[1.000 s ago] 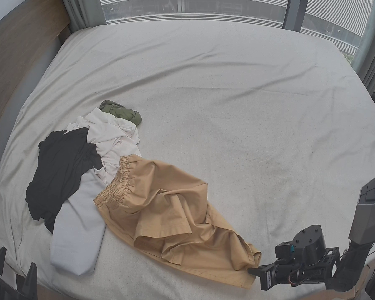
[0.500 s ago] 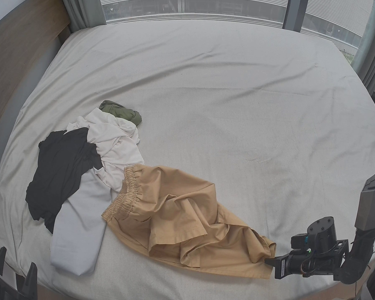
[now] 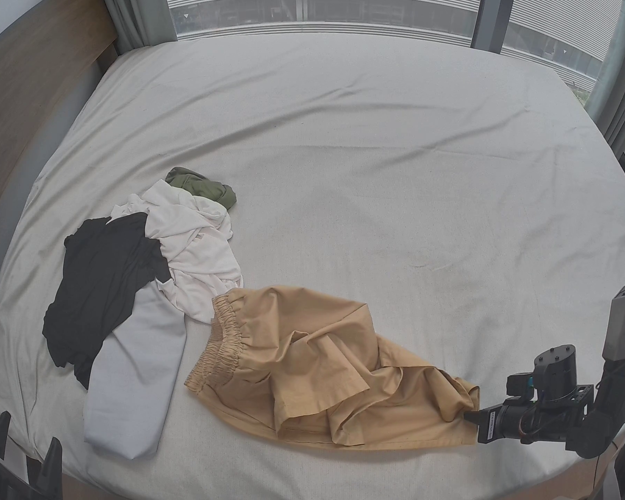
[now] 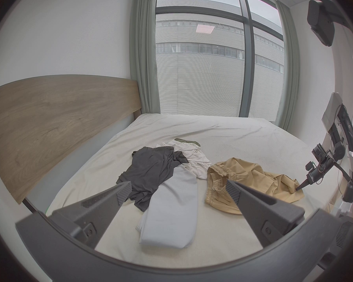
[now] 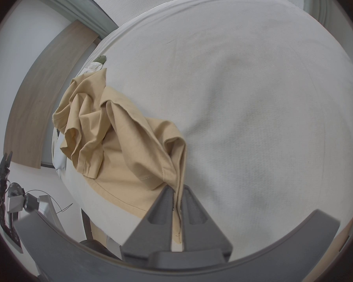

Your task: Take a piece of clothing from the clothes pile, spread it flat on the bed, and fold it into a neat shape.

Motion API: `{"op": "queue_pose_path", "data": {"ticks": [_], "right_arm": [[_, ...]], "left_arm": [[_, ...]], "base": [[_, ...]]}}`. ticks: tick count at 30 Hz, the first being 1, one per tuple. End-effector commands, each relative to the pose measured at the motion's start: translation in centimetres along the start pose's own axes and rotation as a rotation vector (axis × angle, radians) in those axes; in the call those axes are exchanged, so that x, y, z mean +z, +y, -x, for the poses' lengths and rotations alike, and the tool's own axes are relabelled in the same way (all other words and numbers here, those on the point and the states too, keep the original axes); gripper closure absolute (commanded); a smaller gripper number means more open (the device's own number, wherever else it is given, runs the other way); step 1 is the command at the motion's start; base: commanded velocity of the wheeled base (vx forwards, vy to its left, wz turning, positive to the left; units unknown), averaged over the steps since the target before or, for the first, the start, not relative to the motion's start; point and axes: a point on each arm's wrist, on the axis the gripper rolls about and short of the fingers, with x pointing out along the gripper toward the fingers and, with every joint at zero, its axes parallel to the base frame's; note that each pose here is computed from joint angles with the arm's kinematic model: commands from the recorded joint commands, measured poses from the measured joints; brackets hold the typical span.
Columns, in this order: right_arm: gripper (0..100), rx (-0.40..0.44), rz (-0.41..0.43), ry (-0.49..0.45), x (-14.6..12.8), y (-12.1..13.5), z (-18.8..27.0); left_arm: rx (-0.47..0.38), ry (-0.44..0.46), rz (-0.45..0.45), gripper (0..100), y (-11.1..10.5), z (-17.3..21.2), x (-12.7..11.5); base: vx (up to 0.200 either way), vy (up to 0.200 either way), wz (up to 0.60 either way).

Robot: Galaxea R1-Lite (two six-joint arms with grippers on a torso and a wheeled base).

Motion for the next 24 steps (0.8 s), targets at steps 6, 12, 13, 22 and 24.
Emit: {"op": "queue_pose_path", "data": {"ticks": [6, 12, 13, 22, 24], "right_arm": [[100, -0.033, -0.029, -0.042, 0.5, -1.6, 0.3], [100, -0.063, -0.044, -0.056, 0.7, -2.6, -0.3], [100, -0.068, -0.048, -0.053, 0.7, -2.7, -0.4], [100, -0.107, -0.070, -0.067, 0.9, -3.9, -0.1], [100, -0.111, -0.073, -0.071, 0.9, -4.0, -0.1]], "left_arm": [[0.000, 0.002, -0.001, 0, 0.0, 0.0, -0.5], [0.000, 0.002, -0.001, 0, 0.0, 0.0, -0.5], [0.000, 0.002, -0.001, 0, 0.0, 0.0, -0.5], [0.000, 0.003, -0.001, 0, 0.0, 0.0, -0.5], [0.000, 0.000, -0.001, 0, 0.0, 0.0, -0.5]], "base": [[0.000, 0.000, 0.00], [0.000, 0.000, 0.00], [0.000, 0.000, 0.00], [0.000, 0.000, 0.00], [0.000, 0.000, 0.00]]}}
